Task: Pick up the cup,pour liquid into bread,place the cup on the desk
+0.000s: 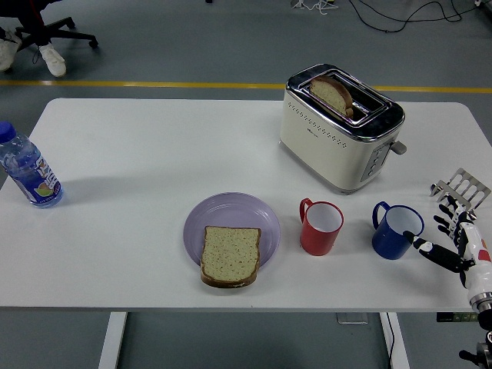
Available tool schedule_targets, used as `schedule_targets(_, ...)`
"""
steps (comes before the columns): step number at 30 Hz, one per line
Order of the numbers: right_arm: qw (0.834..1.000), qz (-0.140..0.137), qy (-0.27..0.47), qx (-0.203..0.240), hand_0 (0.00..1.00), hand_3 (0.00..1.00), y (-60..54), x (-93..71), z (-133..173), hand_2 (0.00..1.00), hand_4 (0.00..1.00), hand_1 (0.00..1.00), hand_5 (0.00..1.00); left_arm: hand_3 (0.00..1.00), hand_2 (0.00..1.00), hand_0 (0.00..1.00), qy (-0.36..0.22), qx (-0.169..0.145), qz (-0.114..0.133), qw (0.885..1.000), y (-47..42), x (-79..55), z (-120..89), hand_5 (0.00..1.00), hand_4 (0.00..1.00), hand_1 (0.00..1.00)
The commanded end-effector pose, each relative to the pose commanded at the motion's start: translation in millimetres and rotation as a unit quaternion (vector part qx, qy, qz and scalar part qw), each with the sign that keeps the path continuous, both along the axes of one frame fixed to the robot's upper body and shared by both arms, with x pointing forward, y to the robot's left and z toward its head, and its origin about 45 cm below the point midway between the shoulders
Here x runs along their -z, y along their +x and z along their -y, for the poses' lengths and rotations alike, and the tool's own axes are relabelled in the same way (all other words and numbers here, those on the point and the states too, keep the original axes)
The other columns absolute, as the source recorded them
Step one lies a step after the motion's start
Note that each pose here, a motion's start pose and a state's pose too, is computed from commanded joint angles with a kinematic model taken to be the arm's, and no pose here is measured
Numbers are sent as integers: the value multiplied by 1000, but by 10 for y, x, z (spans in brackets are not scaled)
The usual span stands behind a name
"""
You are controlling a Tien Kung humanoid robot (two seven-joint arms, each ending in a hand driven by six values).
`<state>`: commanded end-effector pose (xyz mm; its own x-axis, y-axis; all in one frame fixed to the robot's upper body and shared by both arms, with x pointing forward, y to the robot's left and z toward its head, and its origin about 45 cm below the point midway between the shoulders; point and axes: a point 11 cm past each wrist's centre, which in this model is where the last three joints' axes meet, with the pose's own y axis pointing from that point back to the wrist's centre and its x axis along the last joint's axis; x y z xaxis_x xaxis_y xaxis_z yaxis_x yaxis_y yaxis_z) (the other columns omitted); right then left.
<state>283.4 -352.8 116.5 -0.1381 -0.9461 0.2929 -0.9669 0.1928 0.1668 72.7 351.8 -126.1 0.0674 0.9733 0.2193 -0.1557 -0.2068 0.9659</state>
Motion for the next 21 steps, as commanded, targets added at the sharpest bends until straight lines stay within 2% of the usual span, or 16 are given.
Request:
schedule_targets(11,1000,4,3,-11,891,998,19,-13,-84,943,998,870,193,557,659,632,-1,1,0,1000,5,1,9,998,372,607)
schedule_targets(21,1000,16,7,-14,894,998,61,-93,-106,942,998,868,206,553,658,631,-2,1,-1,1000,0,3,14,998,374,610)
